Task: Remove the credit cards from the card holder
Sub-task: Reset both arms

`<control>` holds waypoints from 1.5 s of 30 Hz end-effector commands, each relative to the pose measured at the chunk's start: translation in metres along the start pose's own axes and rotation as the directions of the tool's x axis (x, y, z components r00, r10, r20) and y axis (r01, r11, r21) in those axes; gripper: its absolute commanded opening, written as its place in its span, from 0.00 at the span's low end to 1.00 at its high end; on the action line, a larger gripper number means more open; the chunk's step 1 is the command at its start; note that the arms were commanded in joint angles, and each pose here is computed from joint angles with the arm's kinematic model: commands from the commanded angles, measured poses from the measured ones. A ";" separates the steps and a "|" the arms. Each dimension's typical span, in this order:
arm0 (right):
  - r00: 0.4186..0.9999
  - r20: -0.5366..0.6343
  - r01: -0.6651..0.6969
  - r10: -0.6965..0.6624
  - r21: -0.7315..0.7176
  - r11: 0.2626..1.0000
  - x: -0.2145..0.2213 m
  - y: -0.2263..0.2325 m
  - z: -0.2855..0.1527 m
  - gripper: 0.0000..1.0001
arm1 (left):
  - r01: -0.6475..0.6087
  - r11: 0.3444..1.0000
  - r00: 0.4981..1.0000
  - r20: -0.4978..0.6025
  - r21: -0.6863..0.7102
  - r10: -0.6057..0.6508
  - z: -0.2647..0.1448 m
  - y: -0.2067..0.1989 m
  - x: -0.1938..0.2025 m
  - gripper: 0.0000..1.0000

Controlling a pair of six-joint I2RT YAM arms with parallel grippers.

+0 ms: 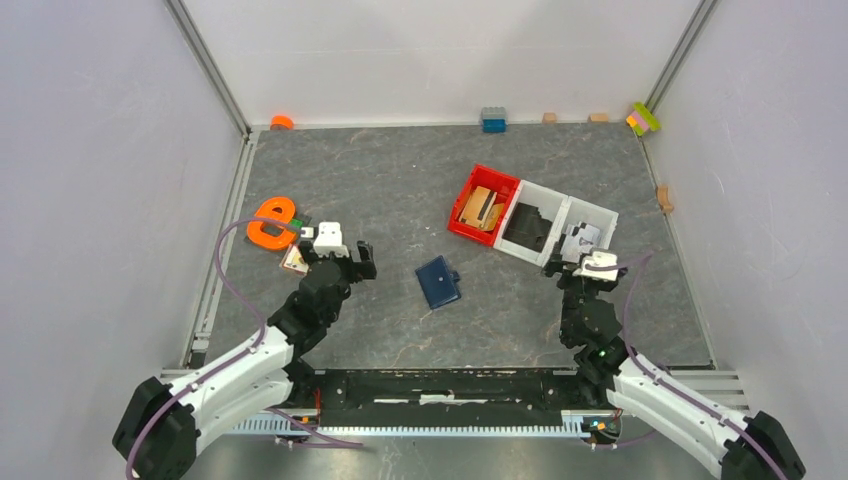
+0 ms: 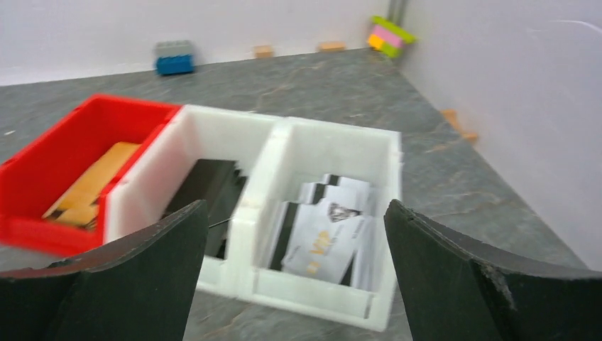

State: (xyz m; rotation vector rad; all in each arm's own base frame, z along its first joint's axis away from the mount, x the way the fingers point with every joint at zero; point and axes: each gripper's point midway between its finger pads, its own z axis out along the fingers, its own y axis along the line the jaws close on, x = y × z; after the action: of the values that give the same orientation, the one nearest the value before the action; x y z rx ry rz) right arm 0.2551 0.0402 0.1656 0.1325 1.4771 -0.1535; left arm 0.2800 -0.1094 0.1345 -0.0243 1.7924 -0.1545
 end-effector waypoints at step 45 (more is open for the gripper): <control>0.961 -0.123 0.255 -0.246 0.057 0.965 0.080 -0.069 0.041 0.98 | -0.134 0.965 0.984 0.089 -0.226 0.157 0.088 0.115 0.008 1.00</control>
State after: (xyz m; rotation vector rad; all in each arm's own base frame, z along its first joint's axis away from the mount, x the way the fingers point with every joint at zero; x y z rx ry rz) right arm 0.3176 -0.0313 0.1129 0.0343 1.5458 -0.3963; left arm 0.3549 -0.0026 0.0710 -0.0446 1.7501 0.1734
